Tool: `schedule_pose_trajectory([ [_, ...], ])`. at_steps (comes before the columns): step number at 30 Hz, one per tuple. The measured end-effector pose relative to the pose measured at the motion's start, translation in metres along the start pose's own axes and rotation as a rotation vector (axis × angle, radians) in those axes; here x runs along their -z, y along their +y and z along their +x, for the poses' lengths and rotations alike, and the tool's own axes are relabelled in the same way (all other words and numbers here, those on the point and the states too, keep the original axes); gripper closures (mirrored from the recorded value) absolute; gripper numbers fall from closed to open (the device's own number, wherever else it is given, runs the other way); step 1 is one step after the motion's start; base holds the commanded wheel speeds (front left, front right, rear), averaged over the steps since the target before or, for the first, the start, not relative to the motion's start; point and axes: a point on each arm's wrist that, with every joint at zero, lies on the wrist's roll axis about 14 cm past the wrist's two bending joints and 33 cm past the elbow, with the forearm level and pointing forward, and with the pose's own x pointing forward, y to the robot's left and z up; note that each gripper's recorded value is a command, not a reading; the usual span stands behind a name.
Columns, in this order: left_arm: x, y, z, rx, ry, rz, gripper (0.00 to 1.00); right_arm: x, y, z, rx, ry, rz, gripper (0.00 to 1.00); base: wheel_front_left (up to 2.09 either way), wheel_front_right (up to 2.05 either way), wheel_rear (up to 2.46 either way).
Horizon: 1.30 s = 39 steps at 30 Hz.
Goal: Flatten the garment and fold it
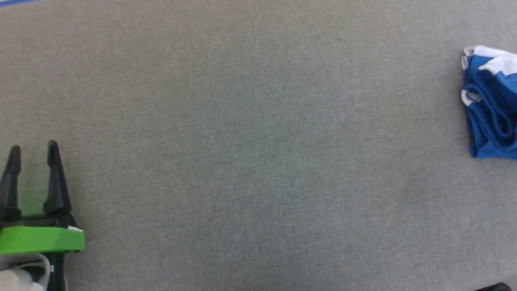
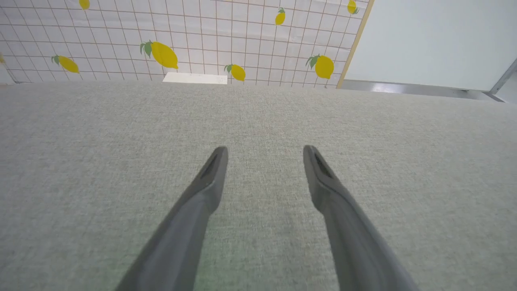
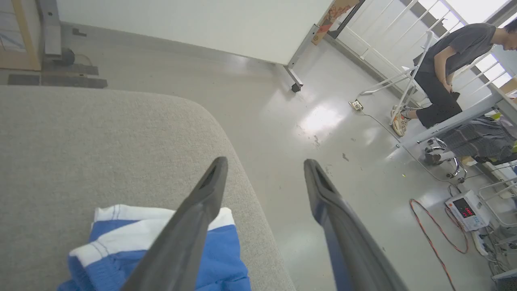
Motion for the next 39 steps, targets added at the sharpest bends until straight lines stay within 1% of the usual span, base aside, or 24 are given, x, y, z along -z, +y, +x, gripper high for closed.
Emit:
schedule_pose_trajectory([
  [1, -0.003, -0.001, -0.003, -0.004, -0.007, 0.001, 0.00, -0.018, 0.005, -0.003, -0.024, -0.074, 0.052, 0.00, 0.00, 0.00, 0.00],
  [3, -0.009, -0.001, -0.008, -0.017, -0.020, 0.002, 0.00, -0.051, 0.016, -0.013, -0.078, -0.215, 0.101, 0.00, 0.00, 0.00, 0.00],
  [5, -0.017, -0.001, -0.013, -0.034, -0.039, -0.003, 0.00, -0.079, 0.026, -0.026, -0.127, -0.329, 0.174, 0.00, 0.00, 0.00, 0.00],
  [8, -0.033, 0.001, -0.024, -0.063, -0.080, -0.001, 0.00, -0.124, 0.037, -0.056, -0.202, -0.514, 0.285, 0.00, 0.00, 0.00, 0.00],
  [10, -0.045, 0.004, -0.031, -0.088, -0.108, 0.000, 0.00, -0.142, 0.049, -0.076, -0.258, -0.595, 0.342, 0.00, 0.00, 0.00, 0.00],
  [11, -0.052, 0.006, -0.036, -0.102, -0.128, 0.001, 0.00, -0.151, 0.057, -0.088, -0.290, -0.630, 0.388, 0.00, 0.00, 0.00, 0.00],
  [14, -0.071, 0.014, -0.049, -0.146, -0.177, 0.008, 0.00, -0.171, 0.084, -0.120, -0.394, -0.706, 0.488, 0.00, 0.00, 0.00, 0.00],
  [18, -0.092, 0.029, -0.071, -0.210, -0.231, 0.023, 0.00, -0.189, 0.123, -0.159, -0.539, -0.771, 0.555, 0.00, 0.00, 0.00, 0.00],
  [20, -0.100, 0.034, -0.081, -0.234, -0.254, 0.023, 0.00, -0.190, 0.137, -0.172, -0.588, -0.781, 0.571, 0.00, 0.00, 0.00, 0.00],
  [22, -0.105, 0.037, -0.090, -0.251, -0.267, 0.026, 0.00, -0.187, 0.147, -0.179, -0.634, -0.777, 0.627, 0.00, 0.00, 0.00, 0.00],
  [24, -0.110, 0.039, -0.099, -0.265, -0.279, 0.036, 0.00, -0.178, 0.157, -0.184, -0.676, -0.758, 0.706, 0.00, 0.00, 0.00, 0.00],
  [28, -0.121, 0.045, -0.114, -0.296, -0.311, 0.039, 0.00, -0.150, 0.180, -0.191, -0.727, -0.695, 0.776, 0.00, 0.00, 0.00, 0.00],
  [31, -0.123, 0.044, -0.123, -0.305, -0.322, 0.033, 0.00, -0.133, 0.187, -0.194, -0.731, -0.660, 0.786, 0.00, 0.00, 0.00, 0.00],
  [32, -0.122, 0.042, -0.130, -0.307, -0.320, 0.030, 0.00, -0.118, 0.193, -0.200, -0.743, -0.626, 0.770, 0.00, 0.00, 0.00, 0.00],
  [34, -0.121, 0.040, -0.132, -0.302, -0.316, 0.031, 0.00, -0.110, 0.195, -0.202, -0.744, -0.608, 0.756, 0.00, 0.00, 0.00, 0.00],
  [39, -0.112, 0.027, -0.133, -0.271, -0.295, 0.015, 0.00, -0.090, 0.184, -0.204, -0.711, -0.581, 0.740, 0.00, 0.00, 0.00, 0.00],
])
